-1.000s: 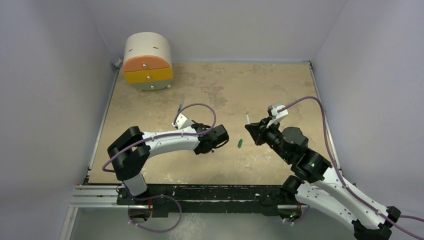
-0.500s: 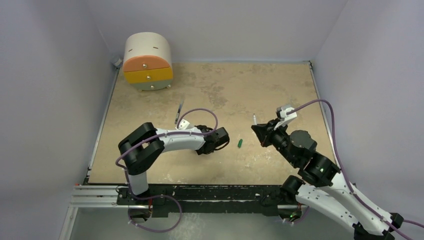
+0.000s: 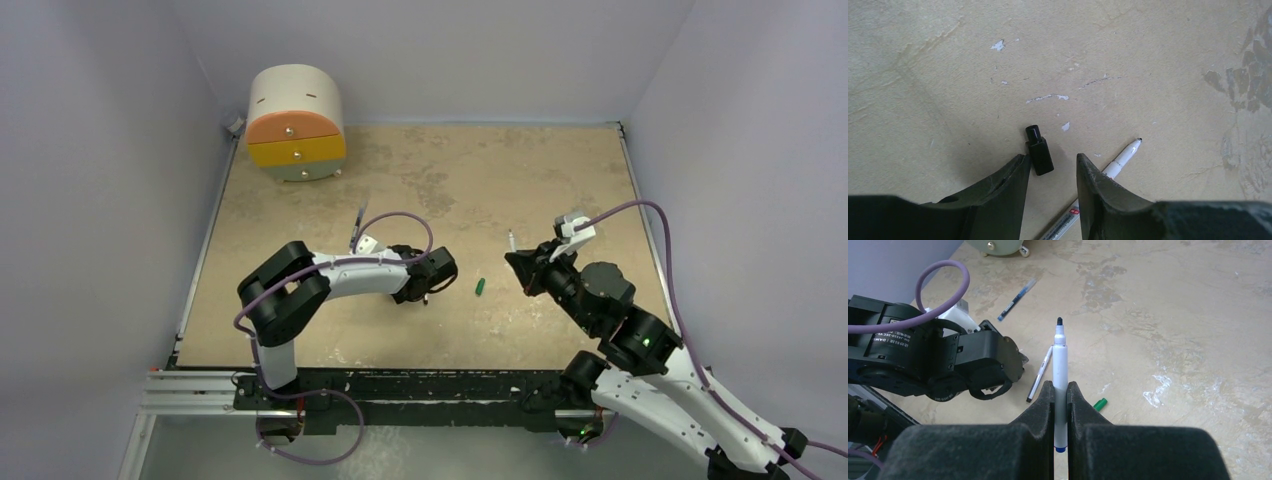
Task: Insert the pens into the pen caps
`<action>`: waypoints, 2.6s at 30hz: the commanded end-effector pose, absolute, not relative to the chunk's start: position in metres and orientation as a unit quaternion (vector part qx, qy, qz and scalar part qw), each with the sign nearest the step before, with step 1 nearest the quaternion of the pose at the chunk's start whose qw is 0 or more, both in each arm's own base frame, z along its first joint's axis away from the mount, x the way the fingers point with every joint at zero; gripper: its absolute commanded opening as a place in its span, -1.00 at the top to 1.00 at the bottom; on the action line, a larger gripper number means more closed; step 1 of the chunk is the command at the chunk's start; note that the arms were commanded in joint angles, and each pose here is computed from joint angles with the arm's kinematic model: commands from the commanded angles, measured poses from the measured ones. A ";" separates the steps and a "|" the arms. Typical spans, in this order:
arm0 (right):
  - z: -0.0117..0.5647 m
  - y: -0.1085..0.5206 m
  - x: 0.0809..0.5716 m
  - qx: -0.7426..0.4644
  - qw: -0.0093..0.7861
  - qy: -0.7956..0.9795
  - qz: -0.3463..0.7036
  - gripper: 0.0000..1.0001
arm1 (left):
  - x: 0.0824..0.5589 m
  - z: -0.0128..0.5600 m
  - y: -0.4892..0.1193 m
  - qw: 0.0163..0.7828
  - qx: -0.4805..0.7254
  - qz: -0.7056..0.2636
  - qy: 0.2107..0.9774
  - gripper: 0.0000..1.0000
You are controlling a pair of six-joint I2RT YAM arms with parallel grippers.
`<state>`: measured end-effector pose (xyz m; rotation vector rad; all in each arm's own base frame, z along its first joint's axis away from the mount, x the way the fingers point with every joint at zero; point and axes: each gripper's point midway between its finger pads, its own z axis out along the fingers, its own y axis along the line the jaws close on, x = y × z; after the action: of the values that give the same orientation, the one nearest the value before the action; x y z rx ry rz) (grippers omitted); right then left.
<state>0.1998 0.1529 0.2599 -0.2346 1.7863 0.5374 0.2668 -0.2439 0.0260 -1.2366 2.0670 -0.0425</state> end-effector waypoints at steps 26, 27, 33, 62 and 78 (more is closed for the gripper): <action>0.281 0.150 0.206 -0.075 0.611 0.752 0.236 1.00 | 0.275 0.004 -0.227 0.376 -0.298 0.092 0.873 0.85; 0.281 0.150 0.206 -0.074 0.611 0.752 0.234 1.00 | 0.276 0.004 -0.228 0.376 -0.278 0.095 0.879 0.86; 0.279 0.151 0.208 -0.074 0.611 0.753 0.232 1.00 | 0.275 0.015 -0.234 0.385 -0.161 0.095 0.904 0.93; 0.282 0.158 0.216 -0.062 0.609 0.755 0.236 1.00 | 0.248 0.103 -0.335 0.422 0.183 -0.215 0.862 1.00; 0.283 0.145 0.209 -0.045 0.607 0.760 0.228 1.00 | 0.242 0.087 -0.382 0.392 0.386 -0.236 0.801 1.00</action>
<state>0.2086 0.1529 0.2567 -0.1661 1.8097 0.5179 0.2370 -0.3558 0.0688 0.8132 2.1638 -0.5393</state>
